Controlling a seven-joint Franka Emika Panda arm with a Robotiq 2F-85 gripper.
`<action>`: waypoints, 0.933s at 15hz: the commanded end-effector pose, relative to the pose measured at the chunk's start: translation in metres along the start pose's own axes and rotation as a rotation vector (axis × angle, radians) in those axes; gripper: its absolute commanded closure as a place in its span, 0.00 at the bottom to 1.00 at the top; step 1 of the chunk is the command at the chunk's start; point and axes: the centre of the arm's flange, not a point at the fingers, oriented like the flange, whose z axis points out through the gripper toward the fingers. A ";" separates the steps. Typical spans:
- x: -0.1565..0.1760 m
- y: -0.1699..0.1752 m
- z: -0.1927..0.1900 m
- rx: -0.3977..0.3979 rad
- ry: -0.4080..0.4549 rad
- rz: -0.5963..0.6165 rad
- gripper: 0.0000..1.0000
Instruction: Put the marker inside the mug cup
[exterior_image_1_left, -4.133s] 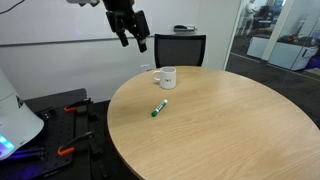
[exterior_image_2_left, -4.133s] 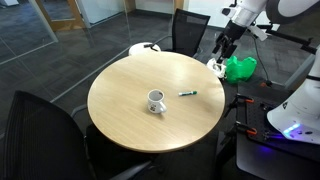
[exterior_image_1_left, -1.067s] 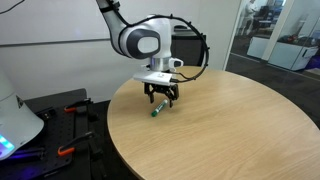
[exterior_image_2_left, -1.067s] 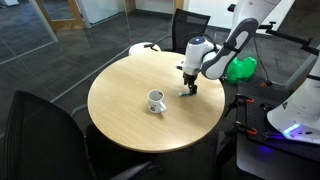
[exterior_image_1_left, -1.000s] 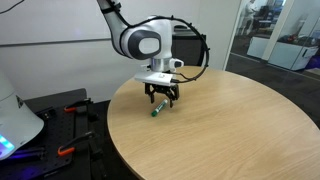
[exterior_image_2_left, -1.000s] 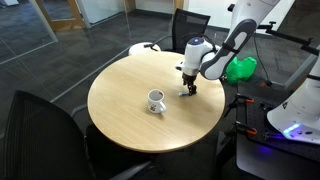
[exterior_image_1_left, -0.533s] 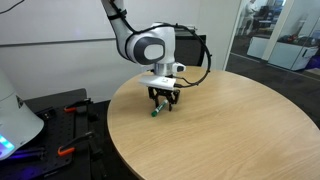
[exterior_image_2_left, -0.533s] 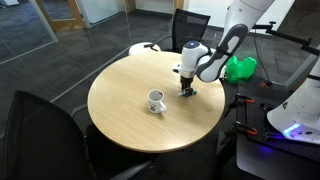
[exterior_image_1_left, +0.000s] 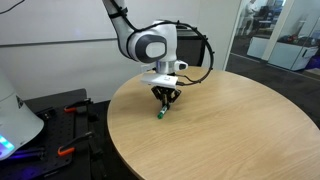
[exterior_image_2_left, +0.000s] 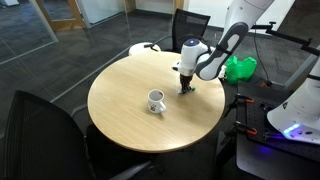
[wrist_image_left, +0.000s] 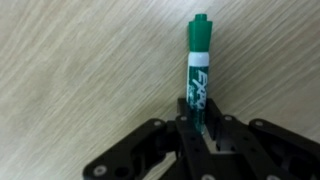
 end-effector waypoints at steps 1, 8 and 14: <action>-0.007 0.002 -0.016 -0.012 -0.003 0.033 0.95; -0.013 0.015 -0.063 -0.062 0.093 0.033 0.95; -0.012 0.021 -0.090 -0.059 0.243 0.047 0.95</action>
